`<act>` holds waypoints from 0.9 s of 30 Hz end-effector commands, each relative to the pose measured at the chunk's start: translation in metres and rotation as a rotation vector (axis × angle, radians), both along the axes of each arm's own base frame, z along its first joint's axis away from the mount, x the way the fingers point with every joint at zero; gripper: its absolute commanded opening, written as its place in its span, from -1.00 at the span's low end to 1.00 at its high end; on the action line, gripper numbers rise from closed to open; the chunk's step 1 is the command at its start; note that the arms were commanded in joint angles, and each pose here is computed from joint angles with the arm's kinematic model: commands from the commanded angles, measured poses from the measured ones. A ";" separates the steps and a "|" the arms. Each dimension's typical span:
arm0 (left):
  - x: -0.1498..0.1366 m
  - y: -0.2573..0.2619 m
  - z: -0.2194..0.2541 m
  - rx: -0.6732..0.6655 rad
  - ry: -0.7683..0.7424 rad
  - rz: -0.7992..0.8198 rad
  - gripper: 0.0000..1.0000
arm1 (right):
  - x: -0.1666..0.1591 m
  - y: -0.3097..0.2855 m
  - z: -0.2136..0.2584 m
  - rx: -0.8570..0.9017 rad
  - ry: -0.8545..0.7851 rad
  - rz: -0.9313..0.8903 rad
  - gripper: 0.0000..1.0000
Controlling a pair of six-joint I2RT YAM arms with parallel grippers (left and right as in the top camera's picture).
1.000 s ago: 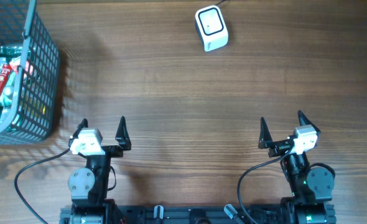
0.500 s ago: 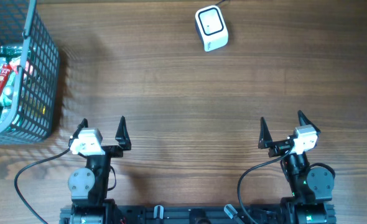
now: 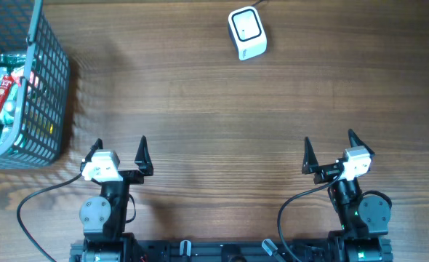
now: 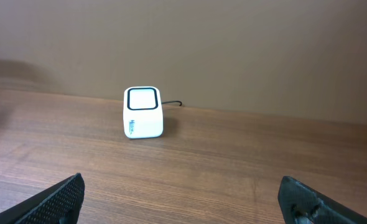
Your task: Scan the item barcode
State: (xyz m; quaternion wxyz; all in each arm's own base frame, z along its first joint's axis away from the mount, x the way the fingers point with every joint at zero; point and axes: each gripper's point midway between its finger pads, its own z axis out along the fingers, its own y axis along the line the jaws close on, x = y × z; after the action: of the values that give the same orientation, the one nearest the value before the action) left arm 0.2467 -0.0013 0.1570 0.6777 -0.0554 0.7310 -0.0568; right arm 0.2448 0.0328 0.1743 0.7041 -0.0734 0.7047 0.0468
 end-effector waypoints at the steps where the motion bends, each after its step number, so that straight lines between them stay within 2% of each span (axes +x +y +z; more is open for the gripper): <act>1: 0.000 -0.004 -0.003 0.011 0.012 -0.024 1.00 | 0.000 -0.005 0.002 0.014 -0.008 -0.028 0.99; 6: 0.000 -0.002 0.004 0.015 -0.019 -0.011 1.00 | 0.000 -0.005 0.002 0.014 -0.008 -0.029 0.99; 10: -0.001 -0.019 0.018 0.011 -0.062 -0.111 1.00 | 0.000 -0.005 0.002 0.014 -0.008 -0.029 1.00; 14: -0.008 -0.019 0.052 0.013 -0.113 -0.109 1.00 | 0.000 -0.005 0.002 0.014 -0.008 -0.028 0.99; 18: -0.021 -0.018 0.092 -0.029 -0.095 -0.102 1.00 | 0.000 -0.005 0.002 0.014 -0.008 -0.029 0.99; 24: -0.036 -0.021 0.142 -0.045 0.134 -0.114 1.00 | 0.000 -0.005 0.002 0.015 -0.008 -0.029 0.99; 27: -0.035 -0.032 0.160 -0.074 0.362 -0.175 1.00 | 0.000 -0.005 0.002 0.015 -0.008 -0.029 0.99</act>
State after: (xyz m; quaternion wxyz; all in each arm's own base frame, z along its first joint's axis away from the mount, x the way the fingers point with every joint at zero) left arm 0.2053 -0.0199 0.2895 0.5823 -0.0387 0.8059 -0.1000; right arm 0.2448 0.0326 0.1740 0.7038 -0.0731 0.7051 0.0465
